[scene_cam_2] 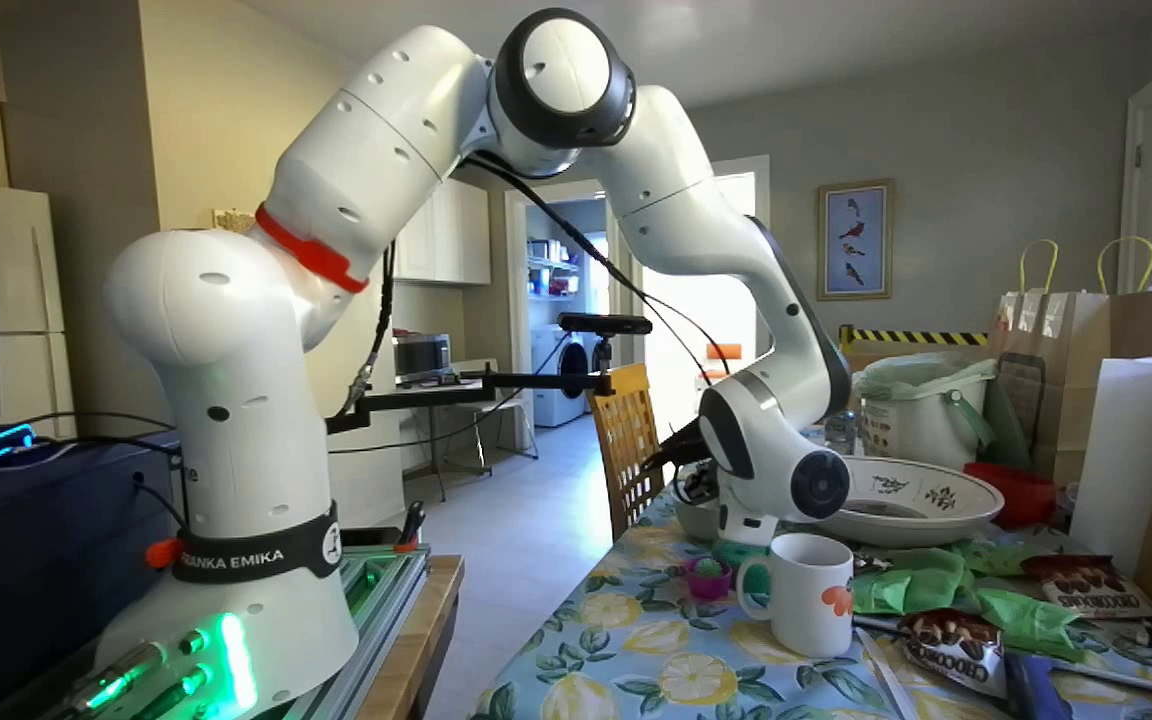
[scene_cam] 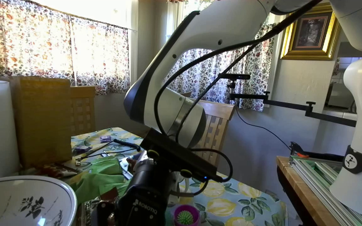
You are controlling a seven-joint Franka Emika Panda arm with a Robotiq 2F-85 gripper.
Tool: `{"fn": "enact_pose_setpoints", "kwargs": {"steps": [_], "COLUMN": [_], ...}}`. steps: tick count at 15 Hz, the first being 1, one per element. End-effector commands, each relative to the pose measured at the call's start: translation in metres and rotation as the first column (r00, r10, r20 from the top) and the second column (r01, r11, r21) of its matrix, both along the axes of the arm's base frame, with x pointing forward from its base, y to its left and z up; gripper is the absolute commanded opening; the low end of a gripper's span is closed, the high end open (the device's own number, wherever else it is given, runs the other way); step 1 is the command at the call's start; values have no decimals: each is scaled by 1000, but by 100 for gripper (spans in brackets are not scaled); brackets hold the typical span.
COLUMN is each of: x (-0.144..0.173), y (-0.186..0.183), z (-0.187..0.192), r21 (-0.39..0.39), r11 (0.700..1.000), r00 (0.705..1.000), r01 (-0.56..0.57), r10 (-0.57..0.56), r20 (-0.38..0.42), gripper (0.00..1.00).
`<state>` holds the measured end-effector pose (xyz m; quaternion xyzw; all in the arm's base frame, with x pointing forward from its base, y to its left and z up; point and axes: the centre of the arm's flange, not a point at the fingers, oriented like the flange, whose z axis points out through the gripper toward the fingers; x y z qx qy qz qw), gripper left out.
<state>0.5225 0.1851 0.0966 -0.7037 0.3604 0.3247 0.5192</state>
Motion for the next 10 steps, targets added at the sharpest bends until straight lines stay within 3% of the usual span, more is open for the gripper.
{"fn": "enact_pose_setpoints", "kwargs": {"steps": [1,10], "x": [11,-12], "y": [12,35], "z": [-6,-1], "r21": [17,16], "r11": [999,997], "r00": [999,996], "r01": [-28,-77], "r10": [28,77], "r20": [-18,-42], "gripper": [2,2]}}
